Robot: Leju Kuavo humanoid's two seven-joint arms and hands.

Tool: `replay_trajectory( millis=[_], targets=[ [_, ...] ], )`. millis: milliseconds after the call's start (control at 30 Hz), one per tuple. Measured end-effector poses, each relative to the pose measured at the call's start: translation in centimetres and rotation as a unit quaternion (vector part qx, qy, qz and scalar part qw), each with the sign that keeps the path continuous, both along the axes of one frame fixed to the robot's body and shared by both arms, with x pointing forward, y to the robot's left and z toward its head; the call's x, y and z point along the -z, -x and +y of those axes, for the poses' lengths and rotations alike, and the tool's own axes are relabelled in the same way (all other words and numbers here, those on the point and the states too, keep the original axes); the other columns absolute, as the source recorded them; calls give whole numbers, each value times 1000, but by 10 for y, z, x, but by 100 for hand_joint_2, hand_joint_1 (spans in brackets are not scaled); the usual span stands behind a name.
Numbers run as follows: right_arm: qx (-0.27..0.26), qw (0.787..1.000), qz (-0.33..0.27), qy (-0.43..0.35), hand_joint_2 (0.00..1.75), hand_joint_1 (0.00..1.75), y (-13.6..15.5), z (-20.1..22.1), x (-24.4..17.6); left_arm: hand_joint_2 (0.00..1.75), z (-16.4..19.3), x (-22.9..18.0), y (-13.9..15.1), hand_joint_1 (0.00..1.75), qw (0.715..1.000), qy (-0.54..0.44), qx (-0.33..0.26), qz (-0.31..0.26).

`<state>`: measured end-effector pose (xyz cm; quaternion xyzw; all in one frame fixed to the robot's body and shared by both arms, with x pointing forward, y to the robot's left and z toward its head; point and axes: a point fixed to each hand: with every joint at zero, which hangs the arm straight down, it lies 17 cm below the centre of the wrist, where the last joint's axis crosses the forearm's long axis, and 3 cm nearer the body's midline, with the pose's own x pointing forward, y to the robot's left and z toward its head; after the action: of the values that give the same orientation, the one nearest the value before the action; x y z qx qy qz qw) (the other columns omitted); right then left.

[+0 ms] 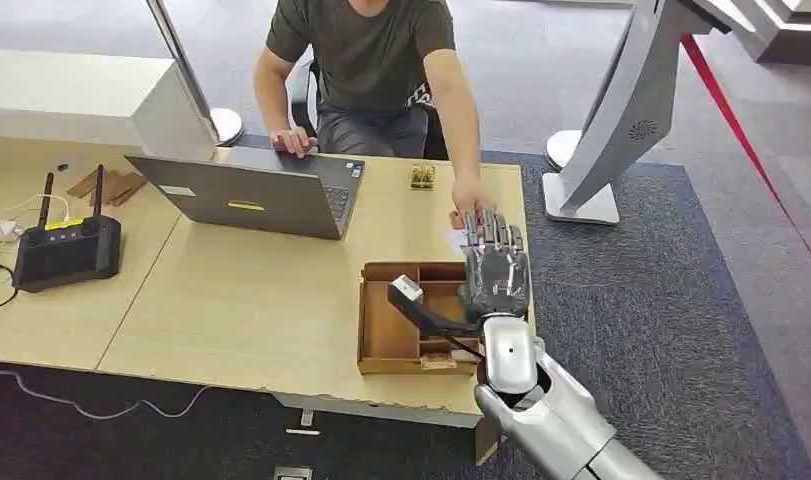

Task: Pass the card to the sensor for recognition and then transmit it.

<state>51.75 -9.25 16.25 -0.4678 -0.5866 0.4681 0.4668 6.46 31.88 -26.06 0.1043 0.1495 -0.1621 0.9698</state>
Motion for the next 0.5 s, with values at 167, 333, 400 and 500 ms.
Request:
replay_trajectory(
  millis=[167, 333, 400, 500],
  targets=[
    [16, 999, -40, 0, 175, 0, -4, -6, -19, 175, -1, 0, 1, 0, 1000, 4, 1, 2],
    [17, 999, -44, 1, 175, 0, -5, -7, -20, 175, -1, 0, 1, 0, 1000, 4, 2, 2],
    [17, 998, -56, -2, 175, 0, -5, -7, -25, 175, -1, 0, 1, 0, 1000, 4, 4, 3],
    [16, 997, -71, 1, 175, 0, -5, -6, -33, 175, -3, -1, 0, 0, 1000, 3, 6, 4]
  ],
)
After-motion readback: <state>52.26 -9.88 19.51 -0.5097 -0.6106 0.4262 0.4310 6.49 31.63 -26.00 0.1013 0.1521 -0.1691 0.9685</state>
